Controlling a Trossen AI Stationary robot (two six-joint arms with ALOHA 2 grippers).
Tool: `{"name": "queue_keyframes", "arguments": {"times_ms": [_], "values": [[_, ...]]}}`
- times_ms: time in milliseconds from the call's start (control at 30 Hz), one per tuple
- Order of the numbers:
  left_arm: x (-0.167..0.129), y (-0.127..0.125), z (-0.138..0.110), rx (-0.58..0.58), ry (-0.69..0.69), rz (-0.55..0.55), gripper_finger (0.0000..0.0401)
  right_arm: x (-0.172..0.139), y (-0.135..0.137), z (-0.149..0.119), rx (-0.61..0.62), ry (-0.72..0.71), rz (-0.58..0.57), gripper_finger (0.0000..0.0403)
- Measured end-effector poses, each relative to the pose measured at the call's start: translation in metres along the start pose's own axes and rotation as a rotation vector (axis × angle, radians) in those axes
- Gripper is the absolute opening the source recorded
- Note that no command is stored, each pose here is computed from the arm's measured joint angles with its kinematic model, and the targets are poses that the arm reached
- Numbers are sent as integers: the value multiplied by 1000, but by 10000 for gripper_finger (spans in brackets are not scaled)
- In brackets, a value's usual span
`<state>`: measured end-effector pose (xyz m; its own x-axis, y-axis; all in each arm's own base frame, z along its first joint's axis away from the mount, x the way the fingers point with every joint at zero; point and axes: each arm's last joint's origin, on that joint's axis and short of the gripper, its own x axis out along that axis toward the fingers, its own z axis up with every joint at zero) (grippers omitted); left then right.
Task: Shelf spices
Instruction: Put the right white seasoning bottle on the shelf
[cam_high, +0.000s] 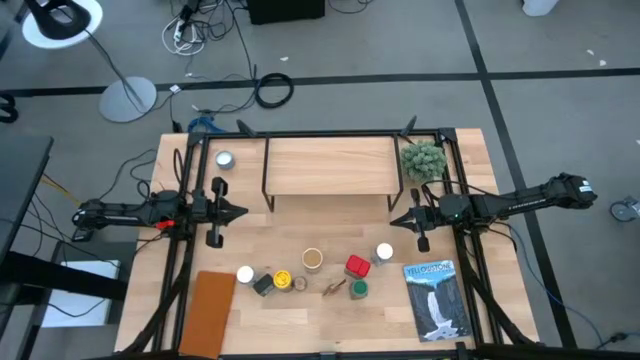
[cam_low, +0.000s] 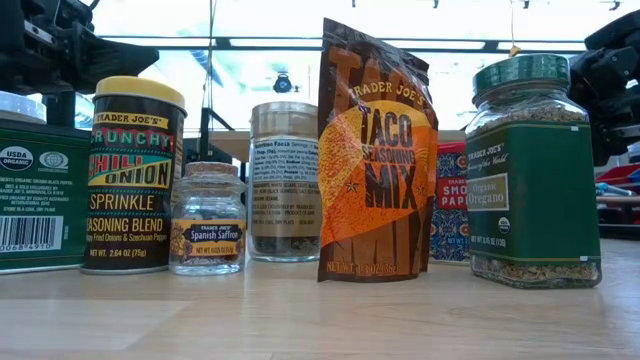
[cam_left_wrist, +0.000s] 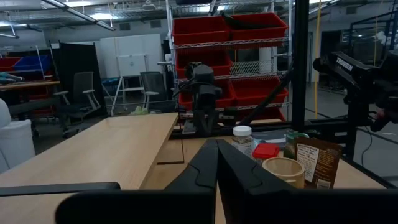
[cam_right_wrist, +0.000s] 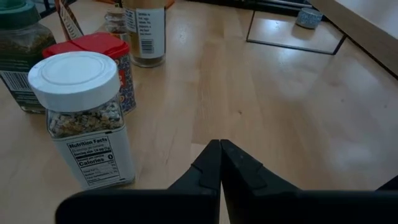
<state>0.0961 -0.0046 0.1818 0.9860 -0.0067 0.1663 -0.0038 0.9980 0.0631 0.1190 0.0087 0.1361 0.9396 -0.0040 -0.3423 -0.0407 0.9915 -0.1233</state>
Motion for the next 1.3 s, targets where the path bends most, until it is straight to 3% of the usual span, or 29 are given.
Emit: {"name": "queue_keyframes", "arguments": {"times_ms": [200,300,1067,1300], "values": [[0,0,0,0,-1,0,12,0,1,1,252,-6,43,9],[0,0,0,0,0,0,12,0,1,1,317,-5,42,9],[0,0,0,0,0,0,12,0,1,2,393,-14,45,8],[0,0,0,0,0,0,12,-6,-3,26,415,-91,4,2]]}}
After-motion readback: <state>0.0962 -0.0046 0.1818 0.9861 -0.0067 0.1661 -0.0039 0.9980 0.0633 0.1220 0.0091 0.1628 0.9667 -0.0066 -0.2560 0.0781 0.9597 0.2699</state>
